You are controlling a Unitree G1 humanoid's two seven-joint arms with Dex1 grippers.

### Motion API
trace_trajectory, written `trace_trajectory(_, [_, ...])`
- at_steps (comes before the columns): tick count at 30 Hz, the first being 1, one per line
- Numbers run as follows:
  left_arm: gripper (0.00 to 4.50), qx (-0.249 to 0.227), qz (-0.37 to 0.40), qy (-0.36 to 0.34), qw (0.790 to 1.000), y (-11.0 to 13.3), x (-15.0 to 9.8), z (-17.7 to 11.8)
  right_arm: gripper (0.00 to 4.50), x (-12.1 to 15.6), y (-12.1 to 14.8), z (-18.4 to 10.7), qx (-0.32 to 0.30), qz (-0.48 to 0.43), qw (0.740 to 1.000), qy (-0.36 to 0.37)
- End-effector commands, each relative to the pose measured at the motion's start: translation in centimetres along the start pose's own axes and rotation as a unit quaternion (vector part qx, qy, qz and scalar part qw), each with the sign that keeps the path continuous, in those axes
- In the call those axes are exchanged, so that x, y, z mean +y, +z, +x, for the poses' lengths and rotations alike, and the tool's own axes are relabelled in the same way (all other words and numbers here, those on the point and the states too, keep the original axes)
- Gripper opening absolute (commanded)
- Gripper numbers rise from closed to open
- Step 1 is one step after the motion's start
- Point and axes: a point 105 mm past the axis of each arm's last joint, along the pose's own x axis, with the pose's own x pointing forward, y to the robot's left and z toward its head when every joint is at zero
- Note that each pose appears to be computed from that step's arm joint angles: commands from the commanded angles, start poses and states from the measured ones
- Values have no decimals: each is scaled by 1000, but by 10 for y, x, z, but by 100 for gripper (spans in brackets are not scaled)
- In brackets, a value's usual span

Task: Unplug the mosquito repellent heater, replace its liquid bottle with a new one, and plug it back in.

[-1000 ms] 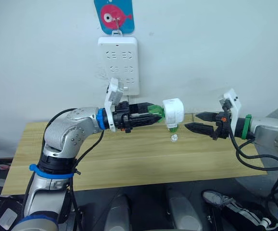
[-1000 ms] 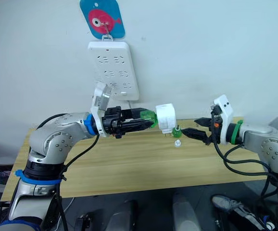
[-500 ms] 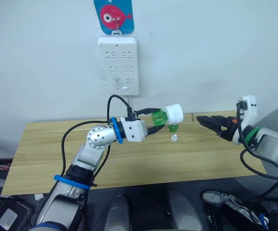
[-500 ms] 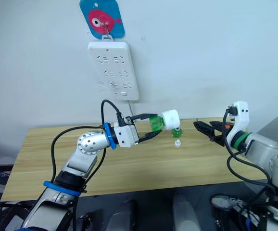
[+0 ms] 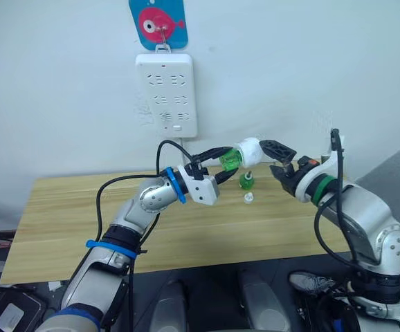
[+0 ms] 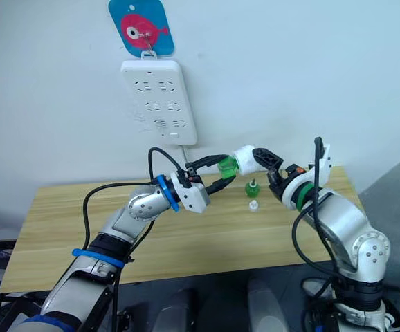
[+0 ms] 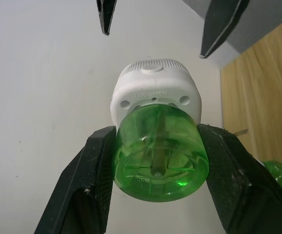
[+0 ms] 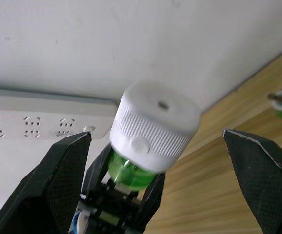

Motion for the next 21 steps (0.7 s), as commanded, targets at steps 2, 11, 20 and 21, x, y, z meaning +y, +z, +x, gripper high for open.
trace_trajectory(2, [228,-28,14,22,999,12,9,6,450,16,-3,-1,-5,16,1000,23])
trace_trajectory(11, [228,-38,15,25,999,17,7,8,450,26,-6,19,-19,41,998,41])
trace_trajectory(20, [228,-42,18,24,999,19,6,5,450,23,-6,26,-29,39,998,38])
trace_trajectory(21, [228,-42,20,23,999,19,6,5,450,22,-6,26,-29,39,998,37])
